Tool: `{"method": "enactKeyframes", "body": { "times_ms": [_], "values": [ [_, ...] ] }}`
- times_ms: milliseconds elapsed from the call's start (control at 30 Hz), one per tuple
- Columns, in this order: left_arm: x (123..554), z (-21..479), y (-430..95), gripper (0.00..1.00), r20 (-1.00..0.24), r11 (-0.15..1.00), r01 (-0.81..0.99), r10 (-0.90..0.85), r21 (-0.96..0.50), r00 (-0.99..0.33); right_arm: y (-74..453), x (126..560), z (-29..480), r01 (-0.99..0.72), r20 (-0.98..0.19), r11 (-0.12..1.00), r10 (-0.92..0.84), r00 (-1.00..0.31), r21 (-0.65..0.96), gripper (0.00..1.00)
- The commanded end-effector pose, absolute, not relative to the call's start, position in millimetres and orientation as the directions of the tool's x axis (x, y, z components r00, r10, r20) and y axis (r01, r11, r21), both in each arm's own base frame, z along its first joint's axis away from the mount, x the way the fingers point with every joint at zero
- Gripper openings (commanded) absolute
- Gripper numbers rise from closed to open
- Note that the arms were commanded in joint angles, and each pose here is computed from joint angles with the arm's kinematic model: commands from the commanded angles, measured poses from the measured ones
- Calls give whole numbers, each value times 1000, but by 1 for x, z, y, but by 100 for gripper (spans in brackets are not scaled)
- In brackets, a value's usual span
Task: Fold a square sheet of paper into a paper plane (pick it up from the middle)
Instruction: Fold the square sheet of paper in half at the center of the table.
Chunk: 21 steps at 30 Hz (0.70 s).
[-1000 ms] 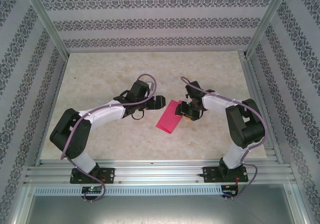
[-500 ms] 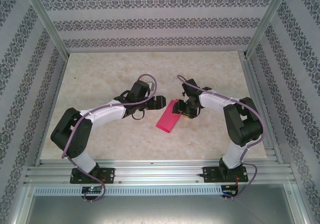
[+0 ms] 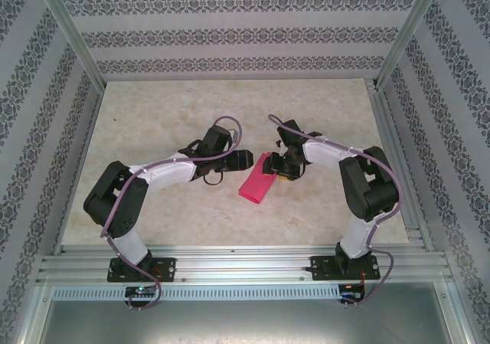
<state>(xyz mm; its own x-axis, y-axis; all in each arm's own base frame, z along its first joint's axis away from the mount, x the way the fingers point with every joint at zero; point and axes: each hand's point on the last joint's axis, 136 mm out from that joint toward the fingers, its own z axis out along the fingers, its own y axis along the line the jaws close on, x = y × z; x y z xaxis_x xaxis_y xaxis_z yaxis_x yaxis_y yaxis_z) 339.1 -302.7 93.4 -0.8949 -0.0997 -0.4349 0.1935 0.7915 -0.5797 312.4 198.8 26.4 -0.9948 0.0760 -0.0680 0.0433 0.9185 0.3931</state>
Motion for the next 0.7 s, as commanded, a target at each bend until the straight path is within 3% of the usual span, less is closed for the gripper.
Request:
{"method": "enactKeyframes", "body": {
  "times_ms": [0,167,467,667],
  "values": [
    [345,105,-315,68,-443,767,205,-113,-609,-890,200,316,29,3,-92,929,40,-995,369,57],
    [343,101,-318,59,-428,759,204,-108,-618,-897,201,314,23,1,-61,932,24,-998,361,58],
    [341,96,-316,58,-410,771,189,-102,-608,-906,199,310,17,-35,-48,940,-20,-999,339,56],
    [342,96,-313,57,-415,776,176,-119,-606,-902,213,316,30,-41,-71,895,-11,-997,445,46]
  ]
}}
